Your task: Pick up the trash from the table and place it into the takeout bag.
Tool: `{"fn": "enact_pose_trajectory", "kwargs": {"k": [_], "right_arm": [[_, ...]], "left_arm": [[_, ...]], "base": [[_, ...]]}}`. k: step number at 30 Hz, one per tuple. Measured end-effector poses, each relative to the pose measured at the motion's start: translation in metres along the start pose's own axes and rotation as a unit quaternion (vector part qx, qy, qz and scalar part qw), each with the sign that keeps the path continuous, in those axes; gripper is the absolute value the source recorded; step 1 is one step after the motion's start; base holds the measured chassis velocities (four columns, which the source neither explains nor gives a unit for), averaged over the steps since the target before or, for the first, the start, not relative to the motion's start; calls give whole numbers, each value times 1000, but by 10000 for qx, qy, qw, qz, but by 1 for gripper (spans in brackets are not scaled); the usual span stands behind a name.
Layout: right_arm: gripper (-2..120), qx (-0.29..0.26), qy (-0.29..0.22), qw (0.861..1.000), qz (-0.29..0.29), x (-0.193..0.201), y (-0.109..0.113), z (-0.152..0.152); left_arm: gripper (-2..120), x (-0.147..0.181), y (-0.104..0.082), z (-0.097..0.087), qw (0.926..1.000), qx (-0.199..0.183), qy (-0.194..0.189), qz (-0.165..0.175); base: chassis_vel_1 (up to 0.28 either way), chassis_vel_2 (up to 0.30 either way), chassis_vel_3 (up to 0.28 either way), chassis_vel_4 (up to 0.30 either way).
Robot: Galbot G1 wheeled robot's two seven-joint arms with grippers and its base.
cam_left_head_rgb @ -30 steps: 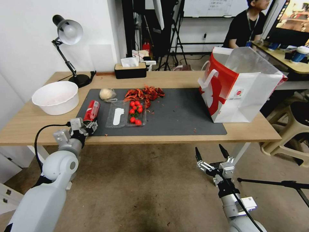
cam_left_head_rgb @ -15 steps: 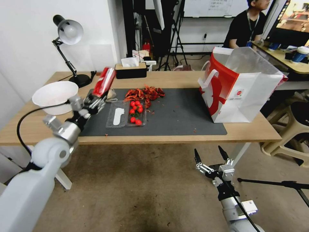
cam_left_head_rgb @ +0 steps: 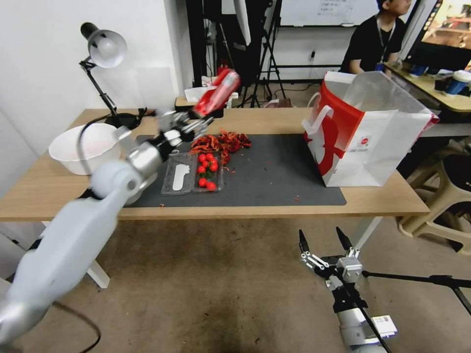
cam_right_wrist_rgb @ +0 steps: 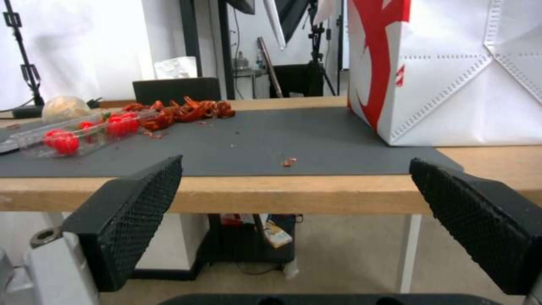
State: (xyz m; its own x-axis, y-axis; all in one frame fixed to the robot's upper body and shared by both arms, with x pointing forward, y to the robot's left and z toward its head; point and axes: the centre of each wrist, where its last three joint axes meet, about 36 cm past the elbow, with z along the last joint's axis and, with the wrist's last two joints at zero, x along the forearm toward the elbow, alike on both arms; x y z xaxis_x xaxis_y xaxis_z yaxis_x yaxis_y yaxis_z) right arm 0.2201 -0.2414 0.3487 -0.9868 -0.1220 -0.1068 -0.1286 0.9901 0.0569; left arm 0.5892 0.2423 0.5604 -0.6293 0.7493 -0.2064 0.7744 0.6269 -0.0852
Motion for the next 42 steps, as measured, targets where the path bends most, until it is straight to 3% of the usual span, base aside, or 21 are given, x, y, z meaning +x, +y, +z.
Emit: {"fn": "enact_pose_trajectory", "kwargs": {"k": [1, 2, 5, 6, 10, 17, 20, 21, 24, 42], "right_arm": [[100, 0, -10, 10000, 15, 1, 0, 0], [100, 0, -10, 10000, 15, 1, 0, 0], [100, 10, -22, 10000, 46, 4, -1, 1], [100, 10, -22, 10000, 46, 4, -1, 1], [100, 44, -74, 9999, 71, 4, -3, -2], [100, 98, -108, 9998, 109, 6, -9, -3], [100, 99, -80, 9998, 170, 10, -16, 4], [100, 99, -80, 9998, 170, 10, -16, 4], [100, 68, -62, 9998, 179, 12, -15, 7], [100, 73, -29, 9998, 179, 15, -22, 13]], "left_arm": [[53, -20, 1, -6, 9999, -40, -52, 105], [53, -20, 1, -6, 9999, -40, -52, 105], [53, -84, -4, -24, 9989, -57, -224, 398], [53, -84, -4, -24, 9989, -57, -224, 398], [53, -143, -18, -32, 9969, -108, -267, 726], [53, -189, -28, -34, 9931, -281, -135, 1131], [53, -259, -59, -27, 9863, -495, 85, 1573], [53, -259, -59, -27, 9863, -495, 85, 1573], [53, -292, -84, -20, 9818, -580, 185, 1800], [53, -297, -72, -10, 9758, -1148, 618, 1756]], "base": [[0, 0, 0, 0], [0, 0, 0, 0], [0, 0, 0, 0], [0, 0, 0, 0], [0, 0, 0, 0], [0, 0, 0, 0], [0, 0, 0, 0], [0, 0, 0, 0], [0, 0, 0, 0], [0, 0, 0, 0]]}}
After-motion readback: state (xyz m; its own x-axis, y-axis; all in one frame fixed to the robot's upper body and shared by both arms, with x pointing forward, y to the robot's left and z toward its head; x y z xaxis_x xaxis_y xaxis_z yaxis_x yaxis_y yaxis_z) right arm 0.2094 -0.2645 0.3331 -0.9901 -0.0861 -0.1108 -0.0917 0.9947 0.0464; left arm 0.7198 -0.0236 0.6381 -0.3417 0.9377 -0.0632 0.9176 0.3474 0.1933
